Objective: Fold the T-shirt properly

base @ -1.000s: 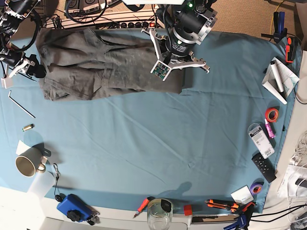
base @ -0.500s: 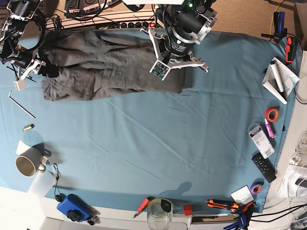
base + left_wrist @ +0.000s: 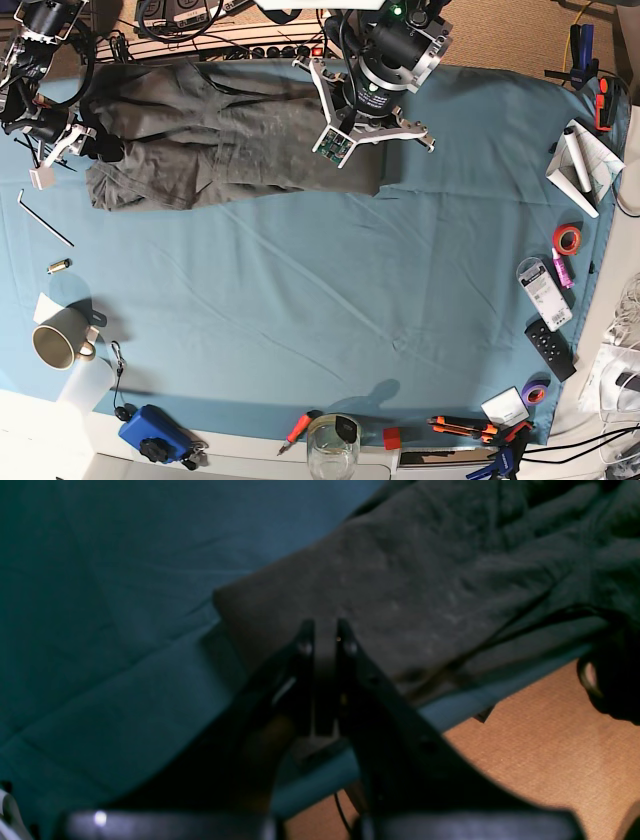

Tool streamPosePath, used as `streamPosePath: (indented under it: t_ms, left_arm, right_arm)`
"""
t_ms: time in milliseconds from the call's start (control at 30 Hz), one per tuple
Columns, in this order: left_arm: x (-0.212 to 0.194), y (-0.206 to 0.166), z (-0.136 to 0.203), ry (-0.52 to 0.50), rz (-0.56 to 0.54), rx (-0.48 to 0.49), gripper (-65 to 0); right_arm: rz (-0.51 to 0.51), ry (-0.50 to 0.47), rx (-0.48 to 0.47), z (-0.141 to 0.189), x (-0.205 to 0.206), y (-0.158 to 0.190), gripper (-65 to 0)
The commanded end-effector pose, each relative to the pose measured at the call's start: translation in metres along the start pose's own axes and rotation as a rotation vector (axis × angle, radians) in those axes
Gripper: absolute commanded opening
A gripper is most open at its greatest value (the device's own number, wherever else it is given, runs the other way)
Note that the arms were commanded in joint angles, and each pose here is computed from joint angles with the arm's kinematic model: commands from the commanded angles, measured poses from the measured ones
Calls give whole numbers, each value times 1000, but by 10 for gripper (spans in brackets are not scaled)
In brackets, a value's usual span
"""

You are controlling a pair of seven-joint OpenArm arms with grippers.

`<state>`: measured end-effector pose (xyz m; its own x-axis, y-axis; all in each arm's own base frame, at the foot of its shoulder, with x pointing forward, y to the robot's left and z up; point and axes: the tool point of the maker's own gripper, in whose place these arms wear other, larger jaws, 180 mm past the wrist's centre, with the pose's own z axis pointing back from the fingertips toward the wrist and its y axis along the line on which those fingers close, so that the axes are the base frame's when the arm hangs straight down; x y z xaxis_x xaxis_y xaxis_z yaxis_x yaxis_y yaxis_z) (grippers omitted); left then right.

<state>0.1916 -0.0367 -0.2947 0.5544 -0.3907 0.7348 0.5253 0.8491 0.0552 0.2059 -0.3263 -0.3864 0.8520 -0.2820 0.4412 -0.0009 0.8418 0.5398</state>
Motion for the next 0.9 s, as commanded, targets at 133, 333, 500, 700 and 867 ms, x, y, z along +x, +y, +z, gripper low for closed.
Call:
streamPosePath:
  t_ms: [133, 333, 500, 700, 867]
  left_arm:
    - [11, -3, 3, -44, 14, -5, -650]
    - [11, -3, 3, -47, 14, -5, -650]
    - [12, -3, 3, -47, 14, -5, -650]
    - [10, -13, 1, -45, 40, -58, -650]
    - [2, -24, -5, -14, 38, -106, -650]
  right_arm:
    - [14, 65, -31, 3, -9, -6, -475]
    - [15, 64, -31, 4, -8, -5, -650]
    - [-5, -14, 3, 11, 6, -1, -650]
    - [-58, -278, 141, 43, 51, 16, -650]
    - [-46, -292, 137, 47, 55, 17, -650]
